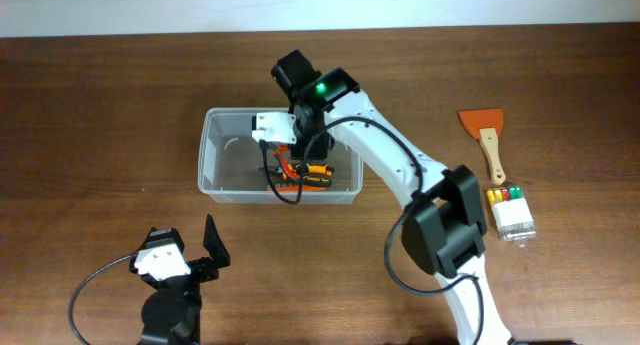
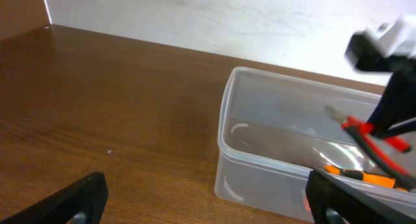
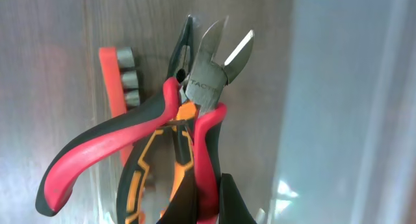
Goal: Pack container
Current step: 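Carry the red-handled pliers into the container and release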
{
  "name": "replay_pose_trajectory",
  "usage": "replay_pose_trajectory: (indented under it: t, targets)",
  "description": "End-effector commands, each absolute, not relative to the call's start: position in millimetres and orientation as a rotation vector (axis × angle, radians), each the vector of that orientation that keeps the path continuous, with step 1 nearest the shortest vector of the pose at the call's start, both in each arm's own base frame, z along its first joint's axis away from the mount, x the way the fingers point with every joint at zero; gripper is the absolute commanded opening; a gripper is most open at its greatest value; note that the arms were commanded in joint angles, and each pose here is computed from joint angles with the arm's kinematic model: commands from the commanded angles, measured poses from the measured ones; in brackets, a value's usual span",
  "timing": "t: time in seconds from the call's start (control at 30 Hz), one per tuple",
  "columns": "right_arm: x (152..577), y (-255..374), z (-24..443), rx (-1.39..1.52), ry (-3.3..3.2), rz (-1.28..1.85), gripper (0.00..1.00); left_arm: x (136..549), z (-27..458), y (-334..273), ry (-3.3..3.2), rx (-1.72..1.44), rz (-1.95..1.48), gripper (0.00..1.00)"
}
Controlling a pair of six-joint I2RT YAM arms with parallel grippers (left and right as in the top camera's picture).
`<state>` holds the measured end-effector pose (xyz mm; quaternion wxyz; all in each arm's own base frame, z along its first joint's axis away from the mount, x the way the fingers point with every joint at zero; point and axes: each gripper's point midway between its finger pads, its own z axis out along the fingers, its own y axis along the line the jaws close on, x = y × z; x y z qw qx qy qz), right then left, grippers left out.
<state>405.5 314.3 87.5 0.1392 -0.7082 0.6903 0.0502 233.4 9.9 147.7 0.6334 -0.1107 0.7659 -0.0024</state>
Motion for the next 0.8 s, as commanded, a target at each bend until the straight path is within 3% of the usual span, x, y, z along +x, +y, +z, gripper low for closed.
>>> replay_pose_trajectory:
  t: [0.0,0.2,0.23,0.3,0.37,0.6,0.77]
  targets:
    - [407,321,82,-2.013,2.015,0.195,0.04,233,147,10,1.754,-0.244,0.001,0.99]
    - [409,322,70,-2.009,2.038,0.2,0.04,233,147,10,1.754,-0.244,0.001,0.99]
    - [409,323,70,-2.008,2.037,0.201,0.13,233,147,10,1.754,-0.244,0.001,0.99]
    - [411,324,70,-1.984,2.051,0.202,0.5,233,147,10,1.754,-0.244,0.001,0.99]
    - [414,326,71,-1.941,2.076,0.205,0.6,233,147,10,1.754,-0.244,0.001,0.99]
    - [422,322,89,-1.767,2.192,0.17,0.64,233,147,10,1.754,-0.244,0.001,0.99]
    - [442,300,141,-1.478,2.289,0.002,0.69,233,147,10,1.754,-0.244,0.001,0.99]
